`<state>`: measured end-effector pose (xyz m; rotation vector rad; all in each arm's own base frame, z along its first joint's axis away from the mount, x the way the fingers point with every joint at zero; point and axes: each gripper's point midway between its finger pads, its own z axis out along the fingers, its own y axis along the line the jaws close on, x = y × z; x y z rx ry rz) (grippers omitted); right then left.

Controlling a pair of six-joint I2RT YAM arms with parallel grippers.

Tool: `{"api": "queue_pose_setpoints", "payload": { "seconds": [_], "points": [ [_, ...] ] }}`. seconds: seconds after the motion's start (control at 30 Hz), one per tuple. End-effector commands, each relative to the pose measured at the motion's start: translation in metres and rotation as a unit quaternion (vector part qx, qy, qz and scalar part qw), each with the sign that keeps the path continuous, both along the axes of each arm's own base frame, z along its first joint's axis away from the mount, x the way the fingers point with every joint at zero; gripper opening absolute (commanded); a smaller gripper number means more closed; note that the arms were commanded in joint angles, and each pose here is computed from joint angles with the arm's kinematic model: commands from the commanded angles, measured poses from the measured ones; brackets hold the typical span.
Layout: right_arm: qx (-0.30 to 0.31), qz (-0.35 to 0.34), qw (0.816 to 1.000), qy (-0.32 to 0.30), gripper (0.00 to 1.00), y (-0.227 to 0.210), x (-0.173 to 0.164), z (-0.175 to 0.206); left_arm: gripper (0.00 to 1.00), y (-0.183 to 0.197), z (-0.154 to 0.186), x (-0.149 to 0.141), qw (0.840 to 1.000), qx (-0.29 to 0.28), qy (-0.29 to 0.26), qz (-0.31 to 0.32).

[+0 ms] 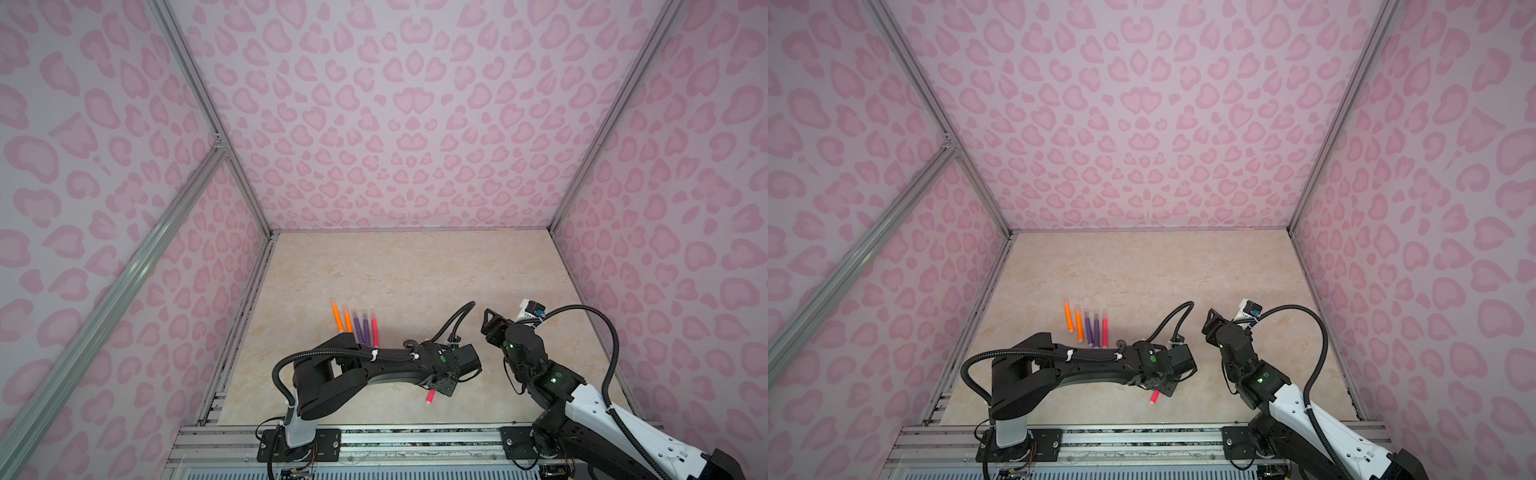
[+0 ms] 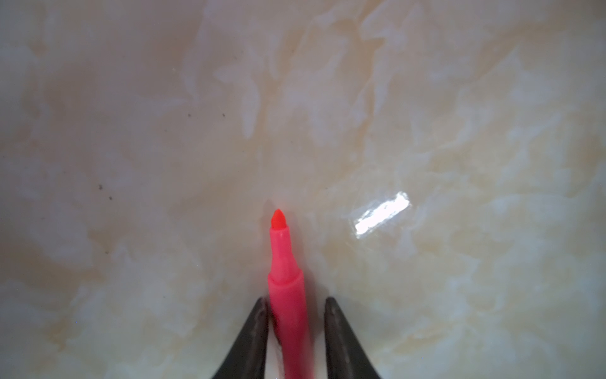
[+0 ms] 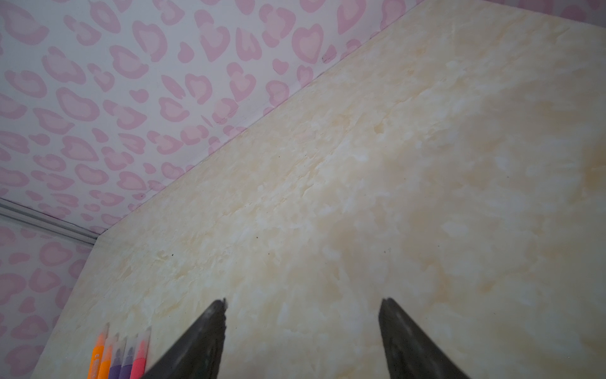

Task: Insert pens into pen caps
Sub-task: Pick up the pen from the bottom-center of the table.

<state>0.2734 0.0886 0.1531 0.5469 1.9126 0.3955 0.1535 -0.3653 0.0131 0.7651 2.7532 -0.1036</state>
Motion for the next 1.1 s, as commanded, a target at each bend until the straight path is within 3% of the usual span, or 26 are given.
{"api": "queue_pose_setpoints", "payload": {
  "seconds": [0.0, 0.43, 0.57, 0.7, 0.77, 0.9, 1.07],
  "points": [
    [0.005, -0.002, 1.000, -0.008, 0.75, 0.000, 0.002, 0.003, 0.27, 0.025, -0.013, -0.014, 0.998, 0.055, 0.035, -0.006],
    [0.005, -0.004, 1.000, -0.008, 0.75, -0.001, 0.000, 0.003, 0.13, 0.023, -0.019, -0.012, 0.998, 0.053, 0.038, -0.011],
    [0.001, -0.004, 1.000, -0.010, 0.75, -0.002, 0.001, 0.004, 0.05, 0.024, -0.006, -0.004, 0.999, 0.024, 0.036, -0.004],
    [-0.013, -0.006, 1.000, -0.007, 0.75, -0.001, 0.005, 0.005, 0.03, 0.043, 0.044, 0.032, 0.999, -0.034, 0.010, 0.035],
    [-0.032, -0.017, 0.999, -0.003, 0.76, -0.003, 0.012, 0.012, 0.03, 0.058, 0.086, 0.058, 0.995, -0.078, -0.024, 0.061],
    [-0.087, -0.040, 0.995, 0.023, 0.77, -0.005, 0.040, 0.029, 0.03, 0.096, 0.155, 0.107, 0.975, -0.148, -0.106, 0.128],
    [-0.102, -0.054, 0.988, 0.100, 0.81, -0.011, 0.100, 0.026, 0.03, 0.126, 0.185, 0.141, 0.944, -0.186, -0.203, 0.183]
  ]
}}
